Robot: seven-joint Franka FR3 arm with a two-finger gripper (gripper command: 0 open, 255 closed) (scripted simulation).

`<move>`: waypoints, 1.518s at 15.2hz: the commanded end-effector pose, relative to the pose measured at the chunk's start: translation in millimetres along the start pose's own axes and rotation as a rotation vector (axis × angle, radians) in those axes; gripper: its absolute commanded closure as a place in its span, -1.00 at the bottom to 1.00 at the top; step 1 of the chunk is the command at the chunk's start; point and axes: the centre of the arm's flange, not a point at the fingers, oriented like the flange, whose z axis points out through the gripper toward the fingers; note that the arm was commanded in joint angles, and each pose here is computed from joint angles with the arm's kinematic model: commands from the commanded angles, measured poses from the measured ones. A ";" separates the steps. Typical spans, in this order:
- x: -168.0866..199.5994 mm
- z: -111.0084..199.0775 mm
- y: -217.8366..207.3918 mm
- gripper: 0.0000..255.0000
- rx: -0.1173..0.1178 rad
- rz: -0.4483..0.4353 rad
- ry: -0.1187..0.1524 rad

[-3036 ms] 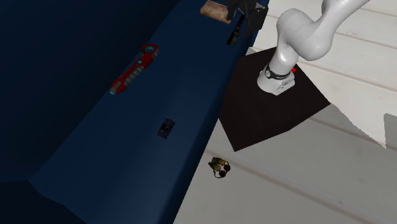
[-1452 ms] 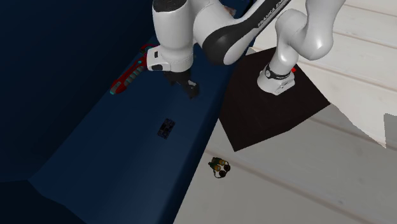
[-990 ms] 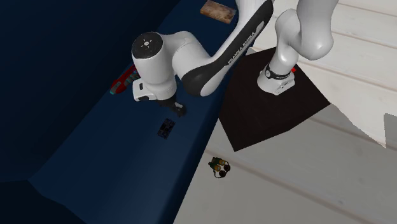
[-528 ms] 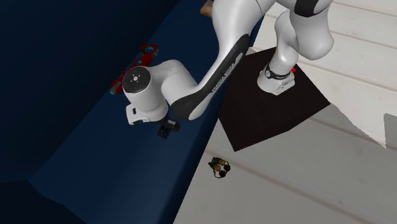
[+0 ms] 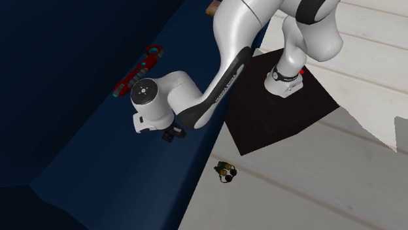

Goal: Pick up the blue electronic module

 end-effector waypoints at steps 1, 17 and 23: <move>0.2 1.4 -0.1 1.00 0.000 0.000 0.000; -1.7 -35.2 1.4 1.00 0.000 0.000 0.000; -3.4 -66.9 2.3 1.00 0.000 0.000 0.000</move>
